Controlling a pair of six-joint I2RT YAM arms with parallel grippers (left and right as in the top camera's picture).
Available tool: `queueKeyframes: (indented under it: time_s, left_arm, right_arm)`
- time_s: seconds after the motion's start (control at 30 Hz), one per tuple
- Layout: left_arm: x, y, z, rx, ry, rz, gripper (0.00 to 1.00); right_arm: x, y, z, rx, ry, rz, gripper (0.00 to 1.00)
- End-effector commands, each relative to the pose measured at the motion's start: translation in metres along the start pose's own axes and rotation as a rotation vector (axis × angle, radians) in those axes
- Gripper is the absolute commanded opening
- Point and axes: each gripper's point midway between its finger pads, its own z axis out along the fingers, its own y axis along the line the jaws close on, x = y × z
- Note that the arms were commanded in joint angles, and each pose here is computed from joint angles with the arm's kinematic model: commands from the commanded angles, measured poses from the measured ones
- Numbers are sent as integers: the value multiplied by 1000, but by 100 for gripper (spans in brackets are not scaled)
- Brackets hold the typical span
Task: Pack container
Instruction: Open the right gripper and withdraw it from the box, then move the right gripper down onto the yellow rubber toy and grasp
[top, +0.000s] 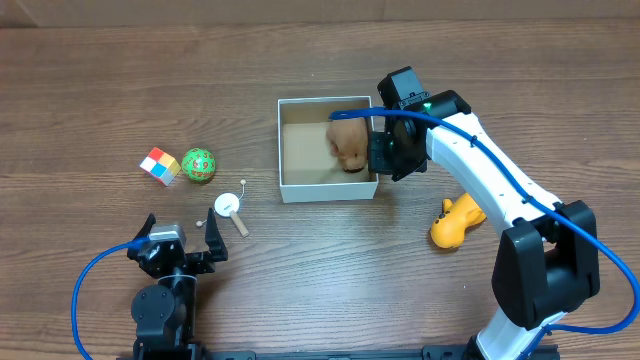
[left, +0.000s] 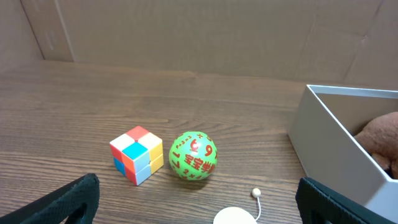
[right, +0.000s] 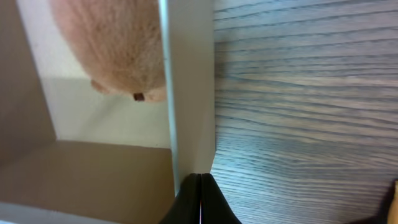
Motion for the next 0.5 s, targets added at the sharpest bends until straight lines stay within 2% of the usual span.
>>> queueKeyframes:
  time_s: [0.0,0.1,0.17,0.23,0.27,0.33,0.47]
  left_arm:
    - [-1,0,0,-2,-9,-13,100]
    - [-1,0,0,-2,-9,-13,100]
    - [-1,0,0,-2,-9,-13,100]
    - [-1,0,0,-2,-9,-13,100]
    - [-1,0,0,-2,-9,-13,100]
    - [-1,0,0,-2,-9,-13,100]
    - [-1,0,0,-2,-9,-13,100]
  right_arm:
    - [2,10,-1,-52,8,-18,4]
    - [2,-2,-1,0,8,5,4]
    - [0,-27,-5,107,-7,91,4]
    - [-3,-47,-13,188,-22,147,11]
    - [-4,-54,-18,211,-26,164,19]
    - [-7,-65,-30,223,-33,195,26]
    - [-4,-86,-56,225,-58,298,33]
